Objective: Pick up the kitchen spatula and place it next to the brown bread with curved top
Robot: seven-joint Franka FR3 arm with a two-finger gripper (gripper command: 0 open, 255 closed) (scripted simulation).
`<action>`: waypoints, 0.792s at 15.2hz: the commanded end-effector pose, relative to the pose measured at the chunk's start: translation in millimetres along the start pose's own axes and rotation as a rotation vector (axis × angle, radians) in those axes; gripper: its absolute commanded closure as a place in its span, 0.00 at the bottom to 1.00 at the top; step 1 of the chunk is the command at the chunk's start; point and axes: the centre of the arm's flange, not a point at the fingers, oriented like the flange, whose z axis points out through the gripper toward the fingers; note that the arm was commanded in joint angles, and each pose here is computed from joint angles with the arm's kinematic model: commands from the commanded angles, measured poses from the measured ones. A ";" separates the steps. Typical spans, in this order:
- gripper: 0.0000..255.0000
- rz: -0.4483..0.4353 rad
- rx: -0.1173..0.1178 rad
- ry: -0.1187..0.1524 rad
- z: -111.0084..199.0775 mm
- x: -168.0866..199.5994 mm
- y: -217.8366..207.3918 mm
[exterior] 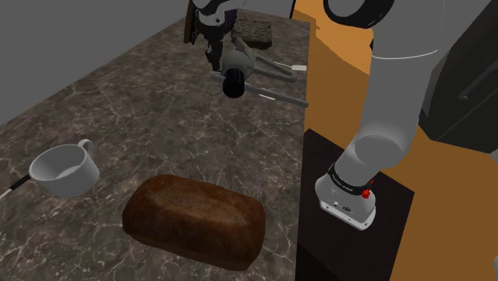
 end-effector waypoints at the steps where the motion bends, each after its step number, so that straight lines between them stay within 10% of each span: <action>1: 1.00 -0.001 -0.001 0.003 -12.9 0.4 -0.7; 12: 1.00 -0.001 -0.001 0.003 -70.8 -4.4 -2.3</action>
